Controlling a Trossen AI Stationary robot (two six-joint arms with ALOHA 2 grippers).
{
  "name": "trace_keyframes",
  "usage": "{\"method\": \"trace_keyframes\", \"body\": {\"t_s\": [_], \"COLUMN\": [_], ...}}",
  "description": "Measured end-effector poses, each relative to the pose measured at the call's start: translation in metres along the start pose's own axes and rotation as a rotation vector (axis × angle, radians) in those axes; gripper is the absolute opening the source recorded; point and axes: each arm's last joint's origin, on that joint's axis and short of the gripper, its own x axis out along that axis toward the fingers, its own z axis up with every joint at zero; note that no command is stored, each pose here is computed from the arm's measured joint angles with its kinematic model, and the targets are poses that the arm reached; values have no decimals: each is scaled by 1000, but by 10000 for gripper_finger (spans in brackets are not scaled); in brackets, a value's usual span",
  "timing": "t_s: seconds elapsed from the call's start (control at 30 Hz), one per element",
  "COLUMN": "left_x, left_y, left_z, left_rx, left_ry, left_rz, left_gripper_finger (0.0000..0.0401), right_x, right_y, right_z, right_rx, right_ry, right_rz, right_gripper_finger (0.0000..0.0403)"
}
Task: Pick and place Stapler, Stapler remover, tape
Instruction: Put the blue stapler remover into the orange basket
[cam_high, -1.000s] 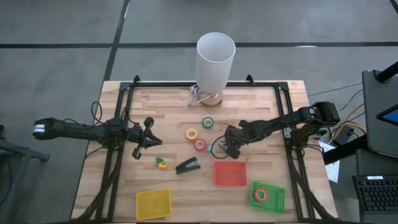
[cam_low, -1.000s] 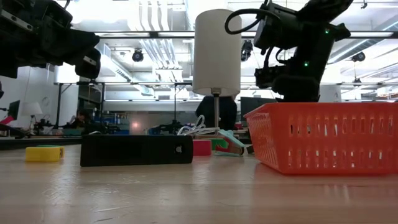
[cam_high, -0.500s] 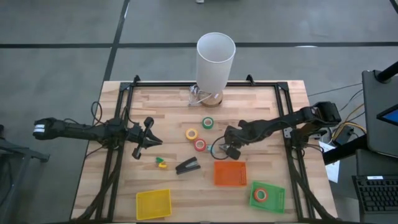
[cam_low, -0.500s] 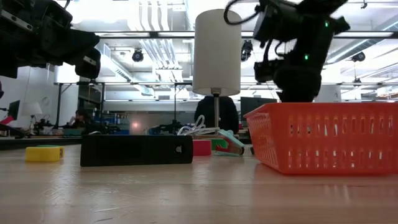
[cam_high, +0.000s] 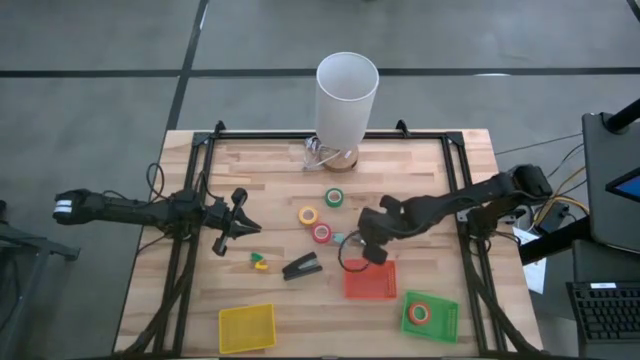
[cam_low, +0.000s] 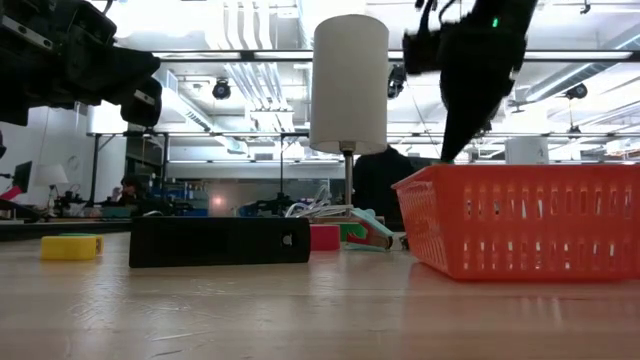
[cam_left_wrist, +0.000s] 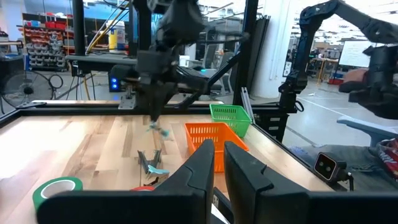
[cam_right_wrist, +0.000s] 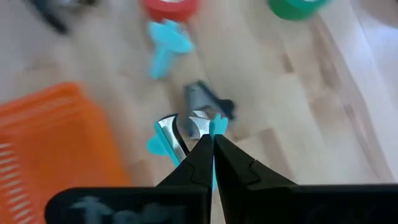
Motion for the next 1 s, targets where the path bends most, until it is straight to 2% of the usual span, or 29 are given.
{"method": "trace_keyframes", "body": {"t_s": [0.13, 0.27, 0.57, 0.73, 1.0], "left_x": [0, 0, 0, 0, 0], "left_y": [0, 0, 0, 0, 0], "left_z": [0, 0, 0, 0, 0], "left_rx": [0, 0, 0, 0, 0], "left_ry": [0, -1, 0, 0, 0], "left_rz": [0, 0, 0, 0, 0], "left_gripper_finger": [39, 39, 39, 39, 39], "right_x": [-18, -30, -18, -10, 4], "right_y": [24, 45, 71, 74, 65], "right_z": [-1, -9, -42, -53, -65], "right_rx": [-52, -51, -21, 7, 47], "right_ry": [-45, -72, -107, -104, -57], "right_rz": [64, 115, 204, 226, 186], "right_gripper_finger": [8, 8, 8, 8, 8]}}
